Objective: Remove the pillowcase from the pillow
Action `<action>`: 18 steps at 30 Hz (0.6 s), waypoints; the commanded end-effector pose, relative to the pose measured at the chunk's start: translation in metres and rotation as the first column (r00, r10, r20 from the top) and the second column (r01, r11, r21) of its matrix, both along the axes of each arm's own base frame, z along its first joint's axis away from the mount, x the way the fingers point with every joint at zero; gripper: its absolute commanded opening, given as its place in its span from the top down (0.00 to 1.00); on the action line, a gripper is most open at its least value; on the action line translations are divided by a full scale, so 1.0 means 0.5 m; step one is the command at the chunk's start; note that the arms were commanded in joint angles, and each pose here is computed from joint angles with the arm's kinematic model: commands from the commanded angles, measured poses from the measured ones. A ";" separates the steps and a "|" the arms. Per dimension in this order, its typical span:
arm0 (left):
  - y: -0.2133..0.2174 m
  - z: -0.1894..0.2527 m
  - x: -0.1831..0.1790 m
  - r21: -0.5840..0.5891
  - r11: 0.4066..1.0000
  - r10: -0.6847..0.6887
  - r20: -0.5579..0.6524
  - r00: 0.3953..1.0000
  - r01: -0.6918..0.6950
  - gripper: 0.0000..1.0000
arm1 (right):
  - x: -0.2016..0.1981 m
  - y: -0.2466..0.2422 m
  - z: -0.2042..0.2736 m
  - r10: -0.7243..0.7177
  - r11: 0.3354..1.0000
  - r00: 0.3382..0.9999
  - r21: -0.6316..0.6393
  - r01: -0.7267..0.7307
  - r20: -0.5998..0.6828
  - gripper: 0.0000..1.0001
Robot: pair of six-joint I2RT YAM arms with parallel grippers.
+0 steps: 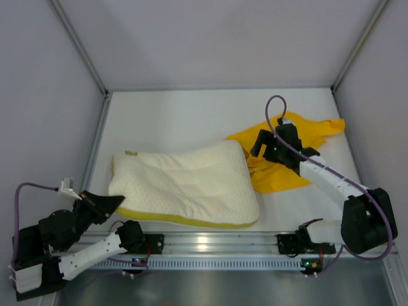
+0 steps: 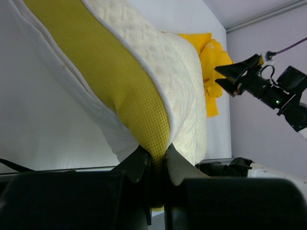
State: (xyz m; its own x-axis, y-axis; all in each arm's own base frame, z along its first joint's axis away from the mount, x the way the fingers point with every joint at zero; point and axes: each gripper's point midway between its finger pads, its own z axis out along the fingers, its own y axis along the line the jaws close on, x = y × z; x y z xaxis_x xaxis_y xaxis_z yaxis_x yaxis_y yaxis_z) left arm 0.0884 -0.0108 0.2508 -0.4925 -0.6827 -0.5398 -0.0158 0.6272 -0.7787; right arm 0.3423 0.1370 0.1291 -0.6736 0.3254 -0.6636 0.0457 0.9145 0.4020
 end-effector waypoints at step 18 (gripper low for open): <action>0.016 0.016 -0.013 -0.009 1.000 -0.022 0.017 1.000 0.022 1.00 | -0.237 0.162 -0.087 0.358 0.920 0.931 0.199 -0.338 -0.074 0.01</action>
